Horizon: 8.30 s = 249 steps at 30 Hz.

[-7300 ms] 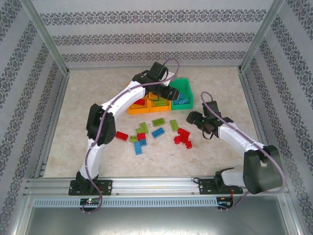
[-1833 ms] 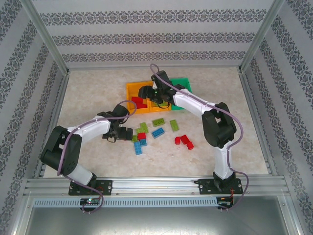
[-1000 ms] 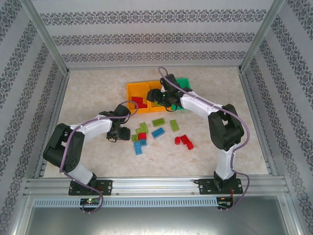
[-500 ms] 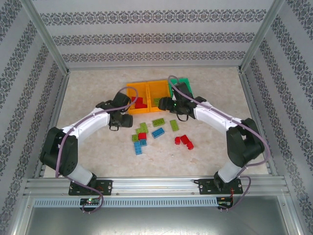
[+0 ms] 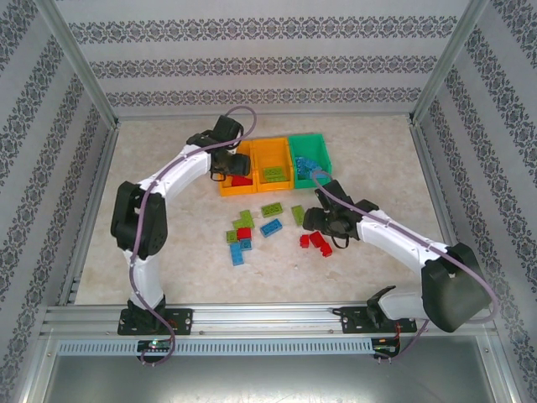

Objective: Sort the legos into containers by color

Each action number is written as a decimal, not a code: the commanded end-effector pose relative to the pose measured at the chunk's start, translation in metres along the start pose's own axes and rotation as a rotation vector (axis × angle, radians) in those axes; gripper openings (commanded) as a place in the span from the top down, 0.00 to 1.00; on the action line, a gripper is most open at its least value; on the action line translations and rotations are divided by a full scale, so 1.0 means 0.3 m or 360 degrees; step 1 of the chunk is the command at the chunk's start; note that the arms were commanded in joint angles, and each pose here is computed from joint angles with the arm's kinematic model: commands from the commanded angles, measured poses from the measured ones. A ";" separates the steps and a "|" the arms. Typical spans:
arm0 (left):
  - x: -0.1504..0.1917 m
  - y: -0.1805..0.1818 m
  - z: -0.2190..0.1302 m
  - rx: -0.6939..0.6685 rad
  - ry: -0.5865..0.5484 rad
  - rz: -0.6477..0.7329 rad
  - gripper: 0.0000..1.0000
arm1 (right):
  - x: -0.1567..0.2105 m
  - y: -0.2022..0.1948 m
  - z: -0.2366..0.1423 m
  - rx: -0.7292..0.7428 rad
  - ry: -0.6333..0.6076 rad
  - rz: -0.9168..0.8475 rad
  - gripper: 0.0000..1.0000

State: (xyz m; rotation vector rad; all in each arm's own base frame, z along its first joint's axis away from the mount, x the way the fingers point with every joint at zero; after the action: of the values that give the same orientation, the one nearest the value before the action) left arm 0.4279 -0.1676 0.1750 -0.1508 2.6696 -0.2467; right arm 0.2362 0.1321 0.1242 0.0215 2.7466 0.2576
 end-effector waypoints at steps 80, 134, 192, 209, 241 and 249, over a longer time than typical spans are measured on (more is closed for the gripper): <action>0.404 0.206 -0.106 0.0079 0.0115 -0.0059 0.00 | -0.674 0.684 0.226 -0.0815 -0.0241 -0.0134 0.51; 0.389 0.238 -0.113 -0.0051 -0.0043 -0.0152 0.00 | -0.219 0.413 0.304 -0.0035 0.0159 -0.0727 0.21; 0.403 0.232 -0.094 -0.0031 0.0012 -0.0146 0.00 | -0.477 0.426 0.165 -0.0371 -0.0152 -0.0543 0.78; 0.406 0.223 -0.089 0.0013 0.0019 -0.0147 0.00 | -0.717 0.398 0.242 -0.0205 -0.0267 -0.0290 0.40; 0.395 0.196 -0.082 0.0055 0.0025 -0.0120 0.00 | -0.167 0.183 0.271 0.0115 0.0311 -0.0678 0.30; 0.393 0.197 -0.080 0.0047 0.0025 -0.0114 0.00 | -0.146 0.164 0.294 0.0141 0.0373 -0.0662 0.58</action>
State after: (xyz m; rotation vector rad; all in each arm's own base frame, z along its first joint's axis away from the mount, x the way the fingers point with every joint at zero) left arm 0.3033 -0.1182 0.1277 -0.2652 2.7016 -0.3042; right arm 0.3111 0.2016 0.0728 -0.6018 2.8592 0.0473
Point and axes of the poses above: each hand's point on the last joint's axis, 136 mm out from that joint toward the fingers, its own z axis out along the fingers, its own y axis along the line the jaws close on, x = y × z, the point moved 6 cm from there along -z, back along the fingers, and after that the axes turned 11 degrees about -z, right-handed, at the moved point
